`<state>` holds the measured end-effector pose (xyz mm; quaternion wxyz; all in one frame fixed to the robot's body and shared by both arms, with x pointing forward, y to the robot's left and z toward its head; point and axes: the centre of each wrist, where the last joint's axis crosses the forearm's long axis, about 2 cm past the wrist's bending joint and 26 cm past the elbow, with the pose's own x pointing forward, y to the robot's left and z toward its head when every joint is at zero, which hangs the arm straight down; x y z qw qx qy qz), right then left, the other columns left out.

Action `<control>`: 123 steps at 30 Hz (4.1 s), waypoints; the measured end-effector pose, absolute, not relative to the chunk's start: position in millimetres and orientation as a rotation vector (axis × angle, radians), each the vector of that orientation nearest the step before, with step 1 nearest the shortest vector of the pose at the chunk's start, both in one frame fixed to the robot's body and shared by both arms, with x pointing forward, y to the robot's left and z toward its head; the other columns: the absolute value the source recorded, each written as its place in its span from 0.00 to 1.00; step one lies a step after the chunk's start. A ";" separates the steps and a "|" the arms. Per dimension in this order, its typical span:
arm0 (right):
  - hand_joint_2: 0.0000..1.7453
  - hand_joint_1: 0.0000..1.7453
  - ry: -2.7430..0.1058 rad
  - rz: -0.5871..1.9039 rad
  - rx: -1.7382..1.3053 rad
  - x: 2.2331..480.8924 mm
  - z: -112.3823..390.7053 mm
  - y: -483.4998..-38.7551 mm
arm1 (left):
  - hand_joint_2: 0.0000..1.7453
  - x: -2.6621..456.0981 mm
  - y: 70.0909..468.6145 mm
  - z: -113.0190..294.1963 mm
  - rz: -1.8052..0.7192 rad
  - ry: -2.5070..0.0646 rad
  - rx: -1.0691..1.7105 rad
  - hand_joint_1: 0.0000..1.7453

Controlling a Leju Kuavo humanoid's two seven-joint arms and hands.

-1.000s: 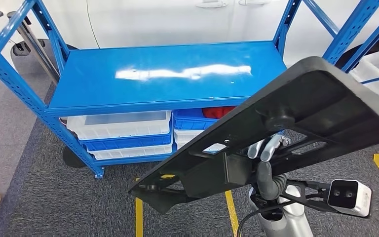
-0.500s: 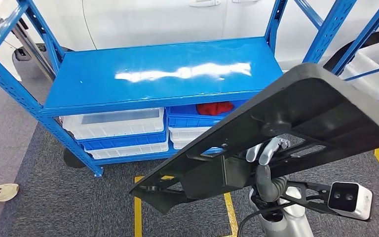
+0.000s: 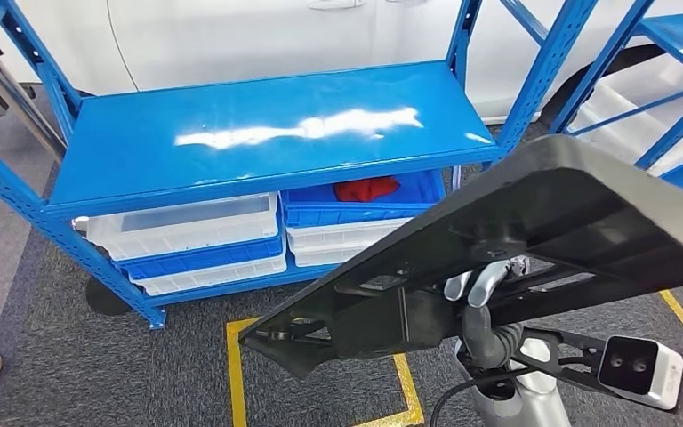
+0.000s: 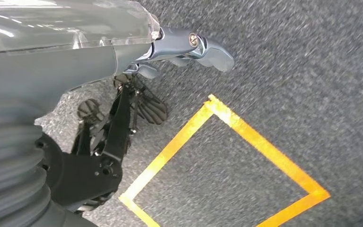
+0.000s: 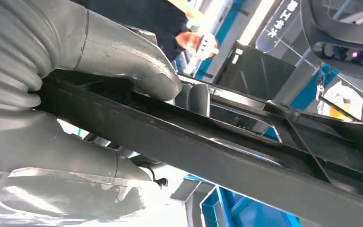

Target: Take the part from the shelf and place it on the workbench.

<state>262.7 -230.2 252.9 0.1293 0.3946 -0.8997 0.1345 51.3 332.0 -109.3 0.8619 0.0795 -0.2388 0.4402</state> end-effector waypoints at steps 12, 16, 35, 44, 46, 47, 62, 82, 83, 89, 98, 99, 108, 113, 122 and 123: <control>1.00 1.00 -2.694 0.437 0.967 239.3 262.2 -216.6 | 1.00 51.6 326.3 -109.7 0.902 -0.469 0.167 0.00; 1.00 1.00 -2.722 0.410 0.925 221.6 264.3 -206.9 | 1.00 49.2 325.2 -110.0 0.865 -0.465 0.169 0.00; 1.00 1.00 -2.710 0.447 1.048 206.2 269.2 -199.5 | 1.00 48.1 317.6 -110.6 0.805 -0.438 0.141 0.00; 1.00 1.00 -2.719 0.504 1.101 206.6 275.8 -183.1 | 1.00 45.0 327.0 -110.4 0.827 -0.446 0.188 0.00; 1.00 1.00 -2.706 0.527 1.130 205.6 275.5 -179.4 | 1.00 44.5 328.4 -110.4 0.839 -0.449 0.199 0.00; 1.00 1.00 -2.699 0.539 1.154 205.3 275.7 -177.3 | 1.00 44.3 329.5 -110.3 0.847 -0.451 0.206 0.00; 1.00 1.00 -2.623 0.610 1.423 209.4 285.7 -141.0 | 1.00 48.0 328.8 -109.7 0.988 -0.406 0.345 0.00; 1.00 1.00 -2.616 0.505 1.425 219.0 297.8 -102.5 | 1.00 49.1 324.8 -109.5 1.037 -0.344 0.387 0.00; 1.00 1.00 -2.614 0.512 1.418 218.5 296.5 -102.2 | 1.00 50.0 324.6 -109.5 1.037 -0.361 0.376 0.00; 1.00 1.00 -2.582 0.584 1.433 221.8 287.8 -107.2 | 1.00 44.5 323.6 -110.6 1.030 -0.452 0.299 0.00; 1.00 1.00 -2.632 0.581 1.191 241.0 274.4 -142.3 | 1.00 51.6 320.6 -110.0 0.961 -0.493 0.186 0.00; 1.00 1.00 -2.634 0.575 1.166 242.2 272.5 -146.1 | 1.00 52.8 320.6 -109.8 0.954 -0.494 0.181 0.00; 1.00 1.00 -2.633 0.558 1.021 249.3 260.4 -163.6 | 1.00 51.8 320.2 -110.0 0.927 -0.476 0.167 0.00; 1.00 1.00 -2.642 0.532 0.943 252.2 256.2 -178.0 | 1.00 52.5 319.8 -109.9 0.923 -0.456 0.162 0.00; 1.00 1.00 -2.647 0.507 0.907 252.1 254.3 -189.3 | 1.00 49.6 320.3 -110.3 0.922 -0.438 0.178 0.00; 1.00 1.00 -2.651 0.505 0.903 251.2 254.8 -189.9 | 1.00 49.9 320.3 -110.2 0.923 -0.438 0.179 0.00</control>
